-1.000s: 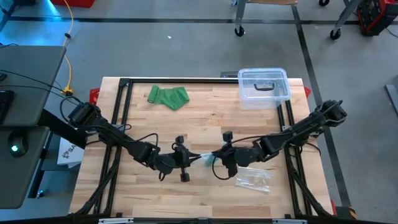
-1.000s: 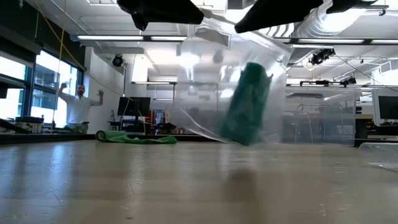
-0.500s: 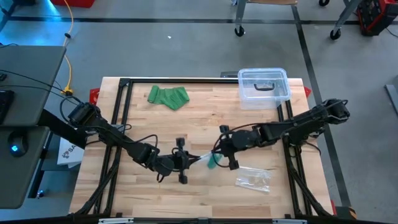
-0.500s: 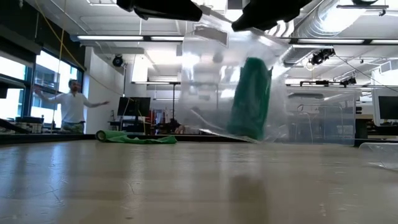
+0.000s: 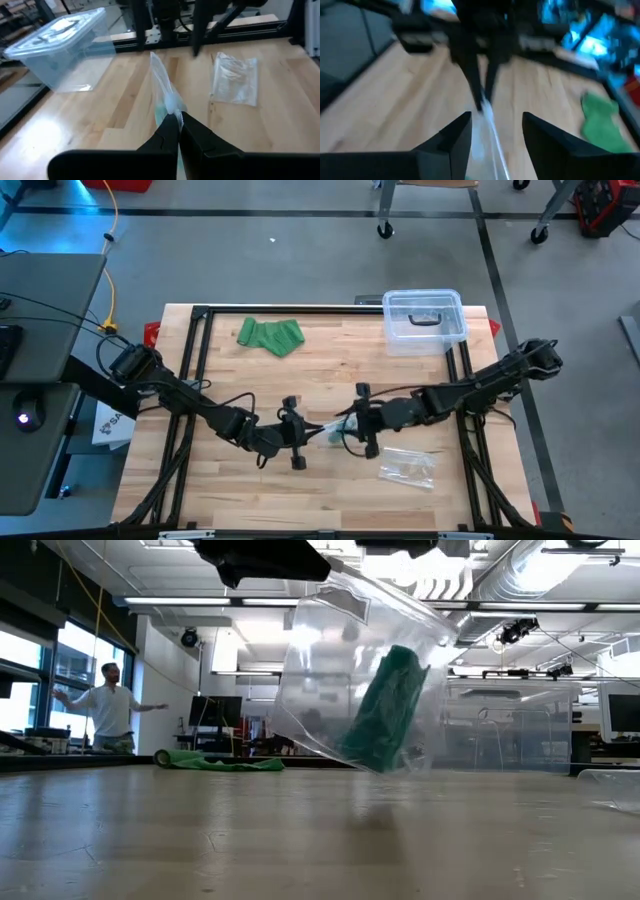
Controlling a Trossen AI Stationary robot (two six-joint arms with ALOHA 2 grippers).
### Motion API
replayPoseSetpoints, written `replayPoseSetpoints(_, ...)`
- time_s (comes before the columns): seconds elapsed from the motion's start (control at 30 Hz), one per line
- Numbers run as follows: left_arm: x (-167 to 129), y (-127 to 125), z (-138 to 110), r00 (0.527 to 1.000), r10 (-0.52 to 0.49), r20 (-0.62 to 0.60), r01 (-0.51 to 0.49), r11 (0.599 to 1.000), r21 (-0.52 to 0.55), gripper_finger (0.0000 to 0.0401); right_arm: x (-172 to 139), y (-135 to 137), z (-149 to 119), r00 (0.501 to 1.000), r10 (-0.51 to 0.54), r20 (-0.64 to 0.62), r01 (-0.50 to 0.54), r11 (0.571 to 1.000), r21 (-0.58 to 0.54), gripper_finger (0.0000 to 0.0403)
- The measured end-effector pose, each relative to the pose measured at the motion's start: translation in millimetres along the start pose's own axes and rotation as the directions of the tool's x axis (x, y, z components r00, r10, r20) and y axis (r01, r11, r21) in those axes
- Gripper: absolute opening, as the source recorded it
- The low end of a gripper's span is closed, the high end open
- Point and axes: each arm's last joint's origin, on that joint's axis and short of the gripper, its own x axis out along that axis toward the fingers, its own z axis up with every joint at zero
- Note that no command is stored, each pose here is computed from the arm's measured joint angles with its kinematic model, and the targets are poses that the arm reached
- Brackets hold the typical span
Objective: Roll bandage
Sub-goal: Close the transparent zip bag
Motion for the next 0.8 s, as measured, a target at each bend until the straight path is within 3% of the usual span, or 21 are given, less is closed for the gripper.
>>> replayPoseSetpoints(0.27, 0.9, 0.1, 0.2, 0.999, -0.035, -0.003, 0.035, 0.999, -0.032, 0.0000, 20.4, 9.6, -2.7, 0.999, -0.003, 0.052, 0.003, 1.000, -0.004, 0.0136)
replayPoseSetpoints(0.6, 1.0, -0.5, 0.5, 0.998, -0.057, -0.001, 0.057, 0.998, -0.036, 0.0000, 39.2, 13.1, -15.0, 0.999, 0.048, 0.023, -0.048, 0.999, -0.020, 0.0130)
replayPoseSetpoints(0.8, 0.9, -1.5, 0.2, 0.996, -0.091, -0.005, 0.091, 0.995, -0.035, 0.0000, 40.8, 13.3, -15.3, 0.999, 0.041, 0.028, -0.040, 0.998, -0.051, 0.0077)
